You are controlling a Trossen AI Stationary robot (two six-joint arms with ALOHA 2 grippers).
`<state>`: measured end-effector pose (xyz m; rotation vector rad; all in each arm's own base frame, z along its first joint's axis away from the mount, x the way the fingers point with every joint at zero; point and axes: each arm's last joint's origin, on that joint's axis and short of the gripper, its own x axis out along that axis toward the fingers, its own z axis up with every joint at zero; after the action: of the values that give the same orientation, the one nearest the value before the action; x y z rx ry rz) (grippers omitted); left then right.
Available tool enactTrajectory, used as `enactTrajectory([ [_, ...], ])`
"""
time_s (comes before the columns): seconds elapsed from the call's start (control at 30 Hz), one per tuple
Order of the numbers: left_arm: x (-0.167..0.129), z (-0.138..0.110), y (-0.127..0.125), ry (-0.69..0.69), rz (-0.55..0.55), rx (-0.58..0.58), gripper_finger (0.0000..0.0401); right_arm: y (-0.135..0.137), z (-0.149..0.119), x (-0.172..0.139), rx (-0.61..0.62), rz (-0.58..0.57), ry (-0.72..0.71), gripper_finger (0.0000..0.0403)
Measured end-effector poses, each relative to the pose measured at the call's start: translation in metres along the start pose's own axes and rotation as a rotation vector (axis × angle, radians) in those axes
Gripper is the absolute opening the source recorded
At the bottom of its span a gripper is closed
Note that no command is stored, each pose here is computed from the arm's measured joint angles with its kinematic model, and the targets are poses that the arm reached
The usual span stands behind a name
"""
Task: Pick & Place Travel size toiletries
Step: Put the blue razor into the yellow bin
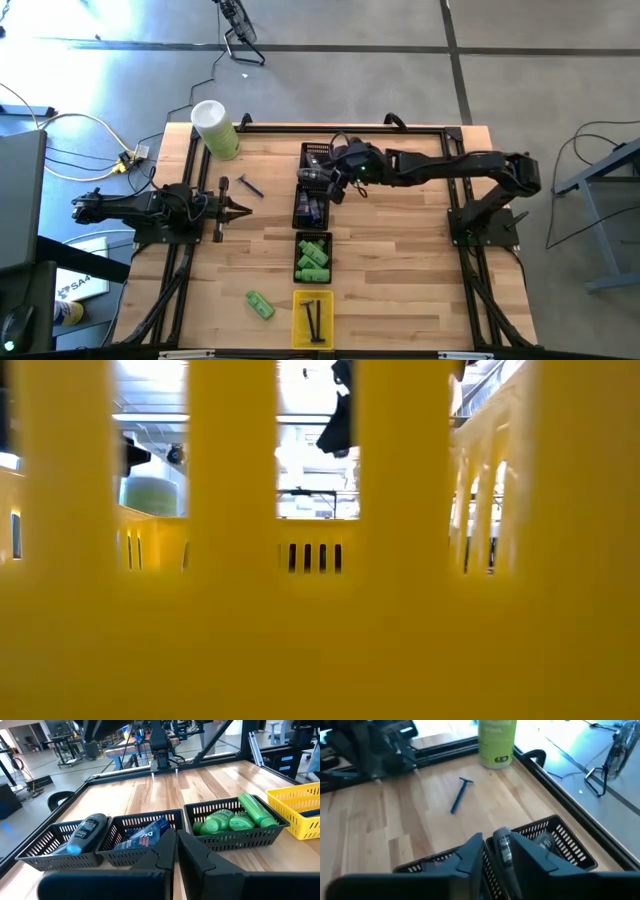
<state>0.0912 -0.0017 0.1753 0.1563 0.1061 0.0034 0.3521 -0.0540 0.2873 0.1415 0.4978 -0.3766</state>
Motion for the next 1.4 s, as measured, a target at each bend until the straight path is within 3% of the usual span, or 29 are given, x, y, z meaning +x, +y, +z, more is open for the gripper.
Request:
enactTrajectory([
  [0.23, 0.0, 0.0, 0.0, 0.0, 0.0, -0.003, 0.0015, 0.011, -0.012, -0.009, -0.06, 0.018, 0.112, 0.0011],
  [0.53, 0.0, 0.0, 0.0, 0.0, 0.0, -0.003, 0.0015, 0.028, -0.031, -0.033, -0.066, 0.024, 0.308, 0.0003],
  [0.63, 0.0, 0.0, 0.0, 0.0, -0.001, -0.003, 0.0015, 0.034, -0.03, -0.048, -0.06, -0.034, 0.288, 0.0002],
  [0.93, 0.0, 0.0, 0.0, 0.001, 0.0, -0.005, 0.0015, 0.02, -0.029, -0.121, -0.018, -0.261, 0.271, 0.0002],
  [1.1, 0.0, 0.0, 0.0, 0.0, 0.0, -0.007, 0.0015, 0.016, -0.044, -0.139, -0.008, -0.244, 0.205, 0.0002],
  [1.4, 0.0, 0.0, 0.0, -0.004, 0.0, -0.015, 0.0015, 0.004, -0.116, -0.124, 0.05, -0.154, 0.06, 0.0002],
])
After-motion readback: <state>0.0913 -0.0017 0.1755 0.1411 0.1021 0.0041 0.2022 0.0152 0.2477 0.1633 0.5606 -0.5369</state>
